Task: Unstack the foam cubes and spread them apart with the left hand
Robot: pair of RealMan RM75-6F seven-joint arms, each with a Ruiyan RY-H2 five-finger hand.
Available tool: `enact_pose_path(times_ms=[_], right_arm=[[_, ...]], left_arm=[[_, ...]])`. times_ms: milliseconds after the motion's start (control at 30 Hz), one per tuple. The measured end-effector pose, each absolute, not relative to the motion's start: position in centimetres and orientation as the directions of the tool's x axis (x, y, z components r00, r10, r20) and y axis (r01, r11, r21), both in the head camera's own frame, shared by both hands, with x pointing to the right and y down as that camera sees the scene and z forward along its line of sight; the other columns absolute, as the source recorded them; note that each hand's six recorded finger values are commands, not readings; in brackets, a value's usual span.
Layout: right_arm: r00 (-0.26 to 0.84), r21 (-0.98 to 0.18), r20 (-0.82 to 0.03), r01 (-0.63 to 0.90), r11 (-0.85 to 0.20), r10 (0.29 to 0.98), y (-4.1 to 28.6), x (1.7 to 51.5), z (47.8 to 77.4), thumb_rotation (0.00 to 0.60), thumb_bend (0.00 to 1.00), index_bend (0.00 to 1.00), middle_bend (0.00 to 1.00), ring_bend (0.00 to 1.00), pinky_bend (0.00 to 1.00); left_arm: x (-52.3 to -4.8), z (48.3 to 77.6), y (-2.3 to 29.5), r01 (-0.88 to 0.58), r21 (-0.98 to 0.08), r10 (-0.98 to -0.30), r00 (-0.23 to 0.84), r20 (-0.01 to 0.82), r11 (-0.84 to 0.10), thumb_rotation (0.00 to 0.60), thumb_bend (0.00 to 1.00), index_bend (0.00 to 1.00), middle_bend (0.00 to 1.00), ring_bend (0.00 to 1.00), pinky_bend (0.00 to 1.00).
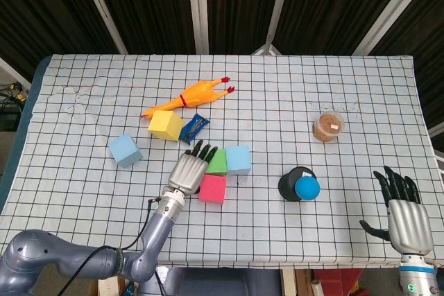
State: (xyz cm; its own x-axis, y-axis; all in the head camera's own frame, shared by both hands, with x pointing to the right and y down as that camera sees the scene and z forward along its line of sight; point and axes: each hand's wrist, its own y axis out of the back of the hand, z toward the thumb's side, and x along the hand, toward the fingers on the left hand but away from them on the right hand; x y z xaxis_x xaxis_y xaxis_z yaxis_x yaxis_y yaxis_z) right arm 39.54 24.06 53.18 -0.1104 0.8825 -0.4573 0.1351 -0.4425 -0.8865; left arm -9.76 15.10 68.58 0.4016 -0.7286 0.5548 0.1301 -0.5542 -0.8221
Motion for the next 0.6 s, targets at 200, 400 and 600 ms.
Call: enact_pose_path(times_ms=[200,400,600], right_arm=[[-0.107,-0.886,-0.458,0.137,-0.443,0.883,24.1,39.5,53.2,0.6,0.04,0.11,0.0,0.06,0.0],[-0.109,-0.884,-0.461,0.141,-0.446,0.881,24.0,39.7,53.2,0.6,0.04,0.11,0.0,0.06,0.0],[-0.112,-0.884,-0.461,0.146,-0.444,0.88,24.0,39.8,53.1,0.6,0.04,0.11,0.0,0.06,0.0]], left_arm=[[-8.7,68.5,15.2,0.123,-0.855,-0.756,0.416,0.506,-0.504,0.6,0.02,0.12,0.17,0.1,0.37],[-8.3,68.8,15.0,0.179,-0.881,-0.779,0.413,0.472,-0.438,0.6,0.07,0.14,0.17,0.1,0.37],[-7.5,69.3,15.0,0.207,-0.898,-0.791,0.424,0.441,-0.389,0.6,0.2,0.24,0.28,0.2,0.43]])
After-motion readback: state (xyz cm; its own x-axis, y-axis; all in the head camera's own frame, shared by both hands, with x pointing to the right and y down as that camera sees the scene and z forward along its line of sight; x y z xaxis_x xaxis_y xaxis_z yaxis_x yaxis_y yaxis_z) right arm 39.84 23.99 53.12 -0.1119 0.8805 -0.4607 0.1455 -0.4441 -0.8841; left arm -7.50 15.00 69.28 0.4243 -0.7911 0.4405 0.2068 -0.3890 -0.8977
